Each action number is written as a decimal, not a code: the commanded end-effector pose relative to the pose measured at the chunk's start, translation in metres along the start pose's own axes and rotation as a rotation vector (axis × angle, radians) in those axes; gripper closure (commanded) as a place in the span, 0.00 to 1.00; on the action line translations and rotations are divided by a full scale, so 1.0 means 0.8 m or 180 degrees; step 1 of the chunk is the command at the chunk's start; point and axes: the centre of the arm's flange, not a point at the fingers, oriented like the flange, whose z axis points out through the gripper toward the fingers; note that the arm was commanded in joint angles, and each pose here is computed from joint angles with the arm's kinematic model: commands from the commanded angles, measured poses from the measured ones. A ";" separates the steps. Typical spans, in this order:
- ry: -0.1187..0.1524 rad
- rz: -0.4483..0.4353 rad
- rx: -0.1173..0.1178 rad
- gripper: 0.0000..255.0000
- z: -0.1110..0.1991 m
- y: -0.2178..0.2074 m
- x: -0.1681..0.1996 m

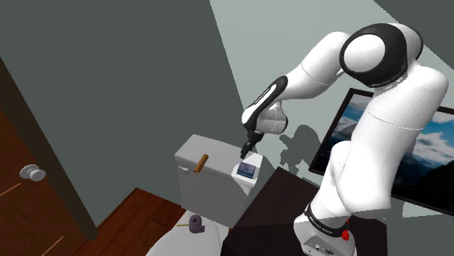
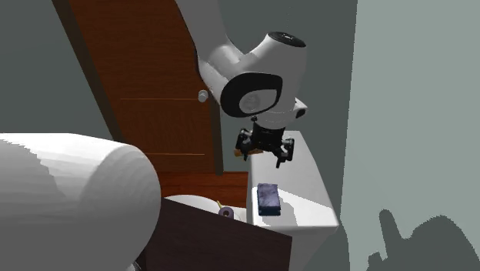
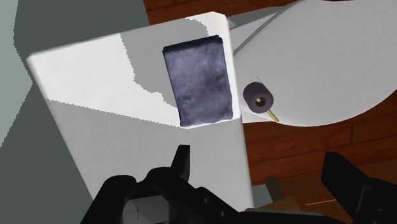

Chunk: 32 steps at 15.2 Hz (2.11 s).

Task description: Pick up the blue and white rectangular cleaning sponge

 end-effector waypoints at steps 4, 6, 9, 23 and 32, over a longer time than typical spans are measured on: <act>0.0082 -0.0100 0.0055 0.00 0.078 0.031 0.010; 0.0104 -0.0144 0.0081 0.00 0.109 0.043 0.015; 0.0113 -0.0161 0.0090 0.00 0.133 0.049 0.015; 0.0113 -0.0161 0.0091 1.00 0.170 0.052 0.010; 0.0113 -0.0161 0.0090 1.00 0.131 0.049 0.016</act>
